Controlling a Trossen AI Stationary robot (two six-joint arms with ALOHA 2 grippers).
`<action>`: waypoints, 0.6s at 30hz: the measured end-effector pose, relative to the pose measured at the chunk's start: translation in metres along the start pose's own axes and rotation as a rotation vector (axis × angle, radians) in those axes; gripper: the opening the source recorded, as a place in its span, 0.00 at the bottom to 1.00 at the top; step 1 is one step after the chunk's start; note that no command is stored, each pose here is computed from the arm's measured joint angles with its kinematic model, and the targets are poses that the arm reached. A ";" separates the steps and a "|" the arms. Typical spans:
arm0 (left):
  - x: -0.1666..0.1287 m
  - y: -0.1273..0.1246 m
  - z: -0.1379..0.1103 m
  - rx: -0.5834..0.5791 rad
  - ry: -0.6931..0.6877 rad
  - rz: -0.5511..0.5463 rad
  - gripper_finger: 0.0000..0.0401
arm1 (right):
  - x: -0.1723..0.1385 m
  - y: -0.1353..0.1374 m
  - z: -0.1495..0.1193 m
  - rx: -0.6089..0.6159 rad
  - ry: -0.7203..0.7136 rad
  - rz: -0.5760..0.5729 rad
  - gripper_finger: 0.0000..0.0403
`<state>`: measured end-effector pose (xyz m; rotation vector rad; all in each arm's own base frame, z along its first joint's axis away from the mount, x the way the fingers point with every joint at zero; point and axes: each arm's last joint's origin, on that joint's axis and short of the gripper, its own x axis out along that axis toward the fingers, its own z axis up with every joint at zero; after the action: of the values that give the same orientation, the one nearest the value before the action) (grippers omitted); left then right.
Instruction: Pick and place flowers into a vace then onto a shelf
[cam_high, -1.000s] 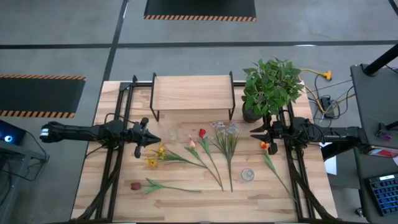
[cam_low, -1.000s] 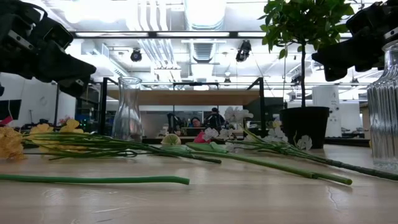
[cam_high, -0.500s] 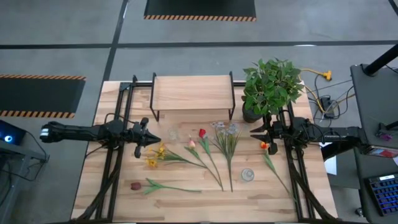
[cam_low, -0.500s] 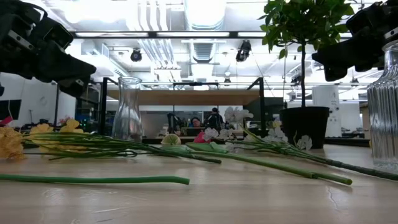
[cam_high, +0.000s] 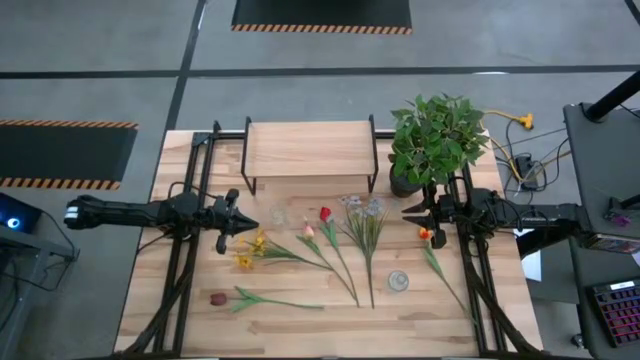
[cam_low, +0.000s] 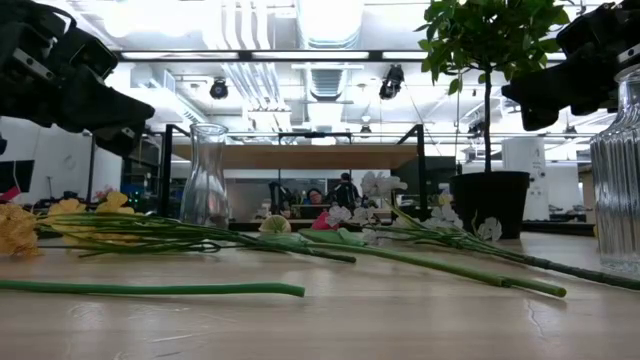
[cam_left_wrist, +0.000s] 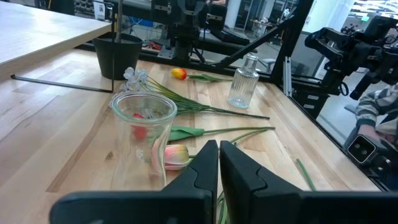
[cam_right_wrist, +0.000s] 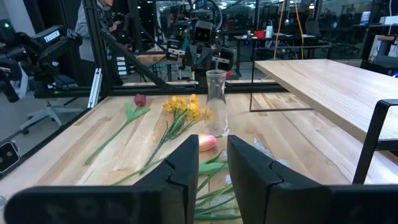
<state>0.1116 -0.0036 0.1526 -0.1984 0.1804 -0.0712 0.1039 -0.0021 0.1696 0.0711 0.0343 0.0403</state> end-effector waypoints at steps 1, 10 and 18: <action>0.000 0.000 0.000 0.000 0.000 0.000 0.00 | 0.000 0.000 0.000 0.001 0.000 0.000 0.20; 0.000 0.000 0.000 0.000 0.000 0.000 0.00 | 0.000 0.000 0.000 0.001 0.000 0.000 0.19; 0.000 0.000 0.000 0.000 0.000 0.000 0.00 | 0.000 0.000 0.000 0.000 0.000 0.000 0.17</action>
<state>0.1116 -0.0036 0.1526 -0.1984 0.1802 -0.0710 0.1039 -0.0021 0.1696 0.0706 0.0343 0.0401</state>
